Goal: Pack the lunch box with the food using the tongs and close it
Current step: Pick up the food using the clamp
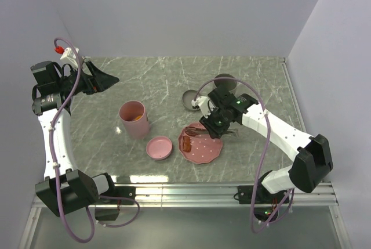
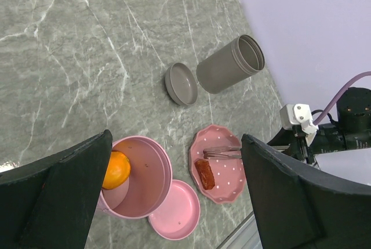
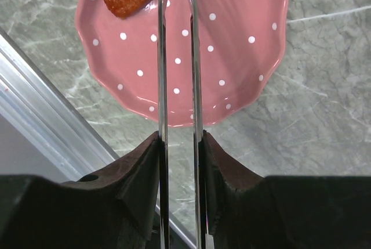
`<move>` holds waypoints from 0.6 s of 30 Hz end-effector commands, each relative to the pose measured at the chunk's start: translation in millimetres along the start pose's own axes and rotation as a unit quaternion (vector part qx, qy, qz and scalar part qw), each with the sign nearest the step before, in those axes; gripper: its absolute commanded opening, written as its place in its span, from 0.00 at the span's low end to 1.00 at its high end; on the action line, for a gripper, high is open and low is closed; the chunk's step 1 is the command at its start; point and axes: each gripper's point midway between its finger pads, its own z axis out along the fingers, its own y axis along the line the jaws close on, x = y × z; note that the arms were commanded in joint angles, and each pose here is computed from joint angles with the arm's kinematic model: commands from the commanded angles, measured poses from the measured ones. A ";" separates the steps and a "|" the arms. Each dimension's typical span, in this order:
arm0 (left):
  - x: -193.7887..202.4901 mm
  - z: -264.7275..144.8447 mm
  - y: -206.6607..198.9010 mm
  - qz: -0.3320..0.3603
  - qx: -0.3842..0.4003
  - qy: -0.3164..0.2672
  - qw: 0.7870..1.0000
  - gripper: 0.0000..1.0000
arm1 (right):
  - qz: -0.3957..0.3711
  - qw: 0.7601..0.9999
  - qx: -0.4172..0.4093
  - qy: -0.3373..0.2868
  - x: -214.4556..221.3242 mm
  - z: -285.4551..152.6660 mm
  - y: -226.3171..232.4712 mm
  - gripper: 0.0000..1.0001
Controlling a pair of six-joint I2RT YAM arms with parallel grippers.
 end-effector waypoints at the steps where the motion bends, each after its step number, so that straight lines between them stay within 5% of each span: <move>1: -5.8 -2.0 -4.0 0.022 0.006 -0.008 1.000 0.99 | 0.016 0.998 0.027 -0.050 -25.1 -18.5 -3.8 0.39; 10: -4.4 -2.3 -4.5 0.021 0.007 -0.008 1.000 0.99 | 0.076 0.989 0.060 -0.108 -20.0 -50.5 -1.5 0.53; 18: 1.3 -3.0 1.4 0.023 -0.007 0.002 1.000 1.00 | 0.089 0.993 -0.044 -0.066 -2.2 -36.8 35.8 0.57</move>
